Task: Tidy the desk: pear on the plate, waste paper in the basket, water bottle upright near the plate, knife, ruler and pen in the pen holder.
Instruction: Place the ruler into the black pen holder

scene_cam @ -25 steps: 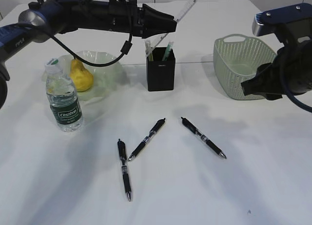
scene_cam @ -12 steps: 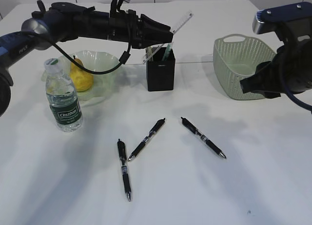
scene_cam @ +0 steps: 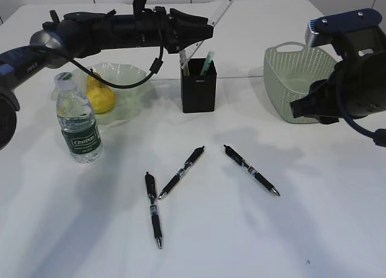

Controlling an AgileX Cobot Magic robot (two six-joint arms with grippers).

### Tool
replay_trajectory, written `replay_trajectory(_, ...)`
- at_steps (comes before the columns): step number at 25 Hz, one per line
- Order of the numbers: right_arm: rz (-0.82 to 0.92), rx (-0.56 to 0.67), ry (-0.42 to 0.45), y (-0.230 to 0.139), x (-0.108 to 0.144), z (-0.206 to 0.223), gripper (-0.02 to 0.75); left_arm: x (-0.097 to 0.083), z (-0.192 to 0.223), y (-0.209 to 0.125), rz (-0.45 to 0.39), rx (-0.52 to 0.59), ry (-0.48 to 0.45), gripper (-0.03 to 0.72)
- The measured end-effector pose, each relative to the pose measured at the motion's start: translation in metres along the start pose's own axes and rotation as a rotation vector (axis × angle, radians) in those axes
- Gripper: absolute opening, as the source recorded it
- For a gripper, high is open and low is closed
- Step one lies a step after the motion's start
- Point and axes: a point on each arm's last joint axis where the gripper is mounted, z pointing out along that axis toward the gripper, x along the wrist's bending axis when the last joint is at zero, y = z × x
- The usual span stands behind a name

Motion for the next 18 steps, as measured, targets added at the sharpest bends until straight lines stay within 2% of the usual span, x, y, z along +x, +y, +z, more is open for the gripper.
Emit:
replay_trajectory(5,-0.003,0.006,0.005,-0.001,0.001,0.008,0.26,0.004,0.0,0.001,0.024,-0.045,0.041,0.264)
replay_trajectory(13,-0.005,-0.033,0.023,0.002,0.004,0.017,0.26,0.01,0.002,-0.018,-0.016,-0.077,0.082,0.263)
replay_trajectory(18,-0.005,-0.035,0.025,0.002,0.004,0.018,0.26,0.012,0.001,-0.017,-0.015,-0.095,0.105,0.262)
